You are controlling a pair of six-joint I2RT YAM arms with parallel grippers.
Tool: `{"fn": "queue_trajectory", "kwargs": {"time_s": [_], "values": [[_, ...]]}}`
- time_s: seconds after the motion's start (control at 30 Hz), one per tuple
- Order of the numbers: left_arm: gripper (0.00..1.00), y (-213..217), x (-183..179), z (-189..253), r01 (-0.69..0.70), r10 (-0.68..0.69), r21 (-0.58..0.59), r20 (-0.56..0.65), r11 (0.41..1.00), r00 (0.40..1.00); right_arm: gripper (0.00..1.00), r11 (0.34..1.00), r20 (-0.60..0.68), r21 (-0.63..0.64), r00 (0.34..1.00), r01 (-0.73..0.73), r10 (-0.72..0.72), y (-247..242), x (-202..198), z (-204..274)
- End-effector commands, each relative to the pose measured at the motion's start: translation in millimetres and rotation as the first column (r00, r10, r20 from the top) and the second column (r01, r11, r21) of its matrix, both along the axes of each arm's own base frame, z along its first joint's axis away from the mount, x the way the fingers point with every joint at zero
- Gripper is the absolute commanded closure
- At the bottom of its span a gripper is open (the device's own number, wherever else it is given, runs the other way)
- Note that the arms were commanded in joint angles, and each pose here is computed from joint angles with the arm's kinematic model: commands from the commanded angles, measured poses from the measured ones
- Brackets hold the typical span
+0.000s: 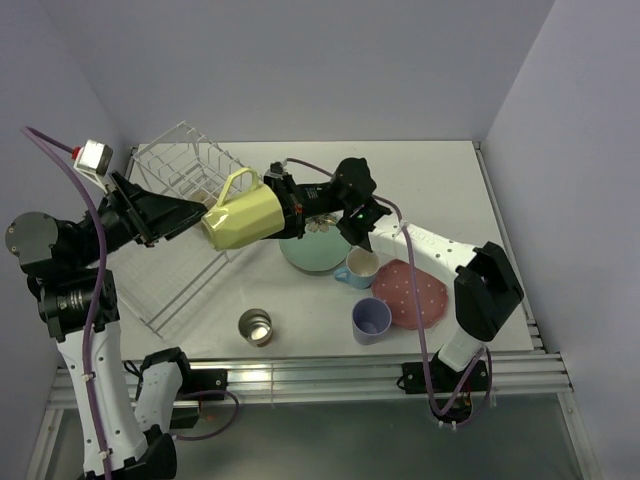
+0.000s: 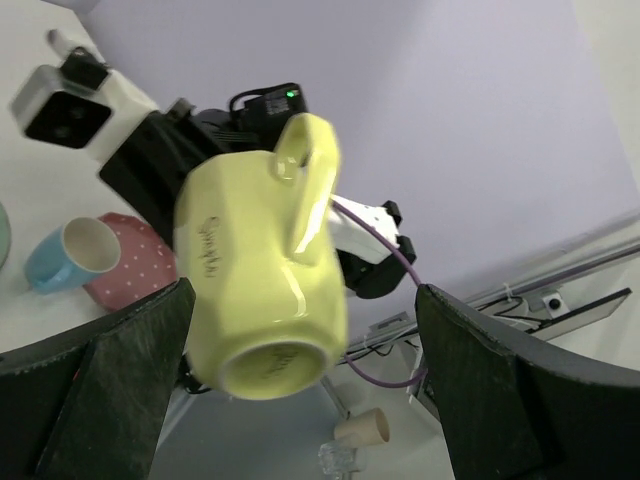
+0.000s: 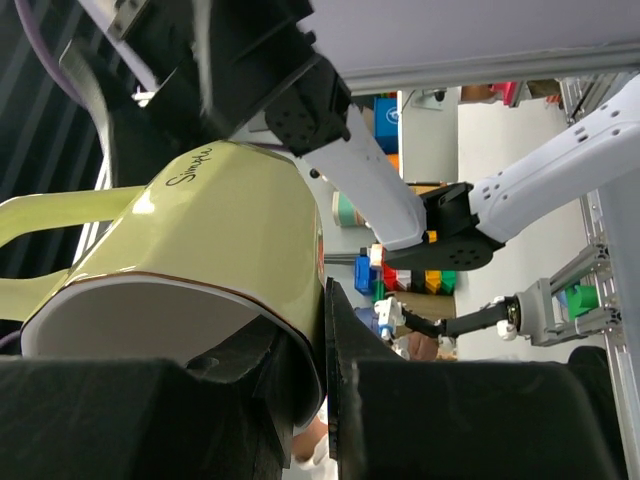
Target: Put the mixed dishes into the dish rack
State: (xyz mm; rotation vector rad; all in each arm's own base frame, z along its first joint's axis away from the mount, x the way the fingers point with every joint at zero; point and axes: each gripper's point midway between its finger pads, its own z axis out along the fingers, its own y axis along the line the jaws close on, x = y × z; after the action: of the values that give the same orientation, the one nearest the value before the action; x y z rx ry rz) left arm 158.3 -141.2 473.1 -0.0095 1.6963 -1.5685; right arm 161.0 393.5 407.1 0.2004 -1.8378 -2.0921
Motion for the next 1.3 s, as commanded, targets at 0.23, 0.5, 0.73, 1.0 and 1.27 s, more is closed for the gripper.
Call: {"fn": "queue_trajectory", "kwargs": {"time_s": [0.23,0.5,0.73,1.0,1.27], "values": [[0.01,-9.4,-16.6,13.7,0.066,-0.068,0.023,0.094,0.998,0.993,1.00,0.990,-0.007,0.143,1.000,-0.008,0.009,8.5,-1.2,65.1],[0.01,-7.4,-11.0,2.1,0.042,-0.046,0.064,0.064,0.997,0.997,1.00,0.995,-0.116,0.093,0.993,0.046,-0.035,13.3,2.2,74.6],[0.01,-10.0,-14.3,7.1,0.061,-0.067,0.070,0.091,0.996,0.994,1.00,0.994,-0.164,0.000,0.980,0.113,-0.111,22.4,12.2,59.6],[0.01,-11.2,-18.3,6.1,0.060,-0.067,0.072,0.098,0.996,0.993,1.00,0.980,-0.198,-0.085,0.961,0.178,-0.191,27.0,22.1,40.4],[0.01,-11.7,-20.3,10.1,0.064,-0.072,0.075,0.107,0.995,0.992,1.00,0.969,-0.181,-0.131,0.956,0.208,-0.229,34.5,29.4,29.2]]}}
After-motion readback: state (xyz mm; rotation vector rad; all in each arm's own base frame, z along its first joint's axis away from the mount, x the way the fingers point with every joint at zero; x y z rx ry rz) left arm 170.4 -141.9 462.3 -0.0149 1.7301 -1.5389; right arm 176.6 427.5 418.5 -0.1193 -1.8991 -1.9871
